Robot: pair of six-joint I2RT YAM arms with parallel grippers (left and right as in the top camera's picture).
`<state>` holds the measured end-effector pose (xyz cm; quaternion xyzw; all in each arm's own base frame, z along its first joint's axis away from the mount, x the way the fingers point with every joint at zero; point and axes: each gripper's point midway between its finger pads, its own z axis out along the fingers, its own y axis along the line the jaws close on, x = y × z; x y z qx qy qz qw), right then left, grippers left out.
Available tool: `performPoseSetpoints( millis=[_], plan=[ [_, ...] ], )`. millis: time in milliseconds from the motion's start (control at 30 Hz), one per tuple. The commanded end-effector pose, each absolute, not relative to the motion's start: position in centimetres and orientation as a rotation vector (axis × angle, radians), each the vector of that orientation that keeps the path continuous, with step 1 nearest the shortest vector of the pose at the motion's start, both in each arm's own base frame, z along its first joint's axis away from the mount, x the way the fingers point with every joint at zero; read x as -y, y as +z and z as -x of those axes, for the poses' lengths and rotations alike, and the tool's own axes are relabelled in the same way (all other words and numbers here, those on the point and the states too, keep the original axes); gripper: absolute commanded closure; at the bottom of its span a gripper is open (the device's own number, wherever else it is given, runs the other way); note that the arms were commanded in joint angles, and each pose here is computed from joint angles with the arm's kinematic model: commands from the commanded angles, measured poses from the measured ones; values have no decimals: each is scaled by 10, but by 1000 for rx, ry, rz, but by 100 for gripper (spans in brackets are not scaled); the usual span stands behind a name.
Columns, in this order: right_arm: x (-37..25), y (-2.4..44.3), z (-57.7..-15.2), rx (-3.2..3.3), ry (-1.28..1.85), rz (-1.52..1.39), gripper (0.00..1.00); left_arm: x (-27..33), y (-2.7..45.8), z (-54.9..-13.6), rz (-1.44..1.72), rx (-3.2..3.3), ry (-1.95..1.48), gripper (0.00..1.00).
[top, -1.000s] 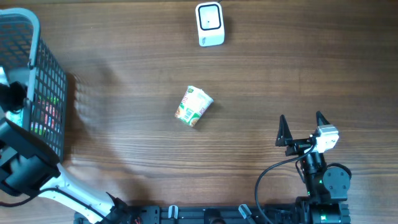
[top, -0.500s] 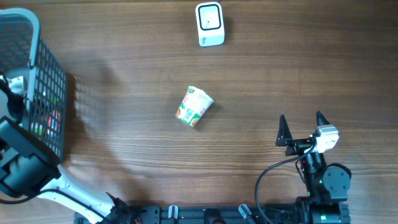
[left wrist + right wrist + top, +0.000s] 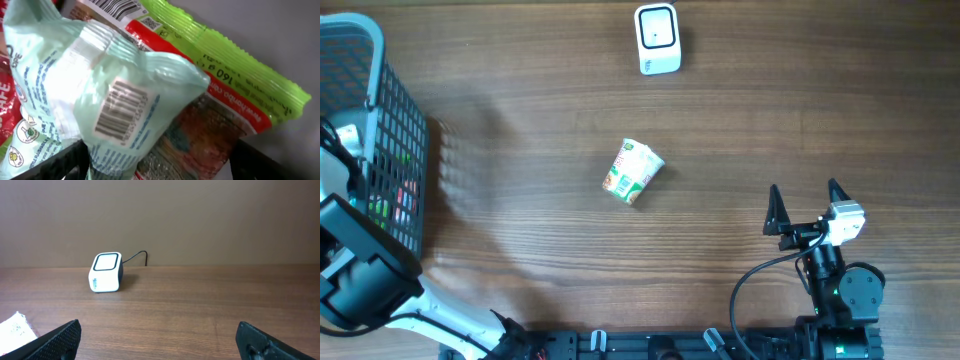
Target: Scan the item barcode
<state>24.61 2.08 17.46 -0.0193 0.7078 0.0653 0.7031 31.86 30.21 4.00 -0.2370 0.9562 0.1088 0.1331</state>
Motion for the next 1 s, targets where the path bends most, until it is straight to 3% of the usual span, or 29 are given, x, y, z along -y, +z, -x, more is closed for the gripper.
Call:
performPoseSetpoints(
  millis=[0,133,400,567,767,967],
  plan=[
    [-23,176,-245,-1565,148,62,0,-282,-13,-309,991,-2753,114,7],
    [-23,176,-245,-1565,148,62,1,-287,-4,-315,974,-2737,128,0],
    [-23,176,-245,-1565,148,62,0,-284,27,-322,710,-2772,182,6],
    [-23,176,-245,-1566,148,62,0,-280,25,-314,605,-2866,285,0],
    [-23,176,-245,-1566,148,62,0,-277,23,-313,504,-2928,373,0],
    [-23,176,-245,-1565,148,62,0,-267,-11,-299,513,-2987,330,2]
  ],
)
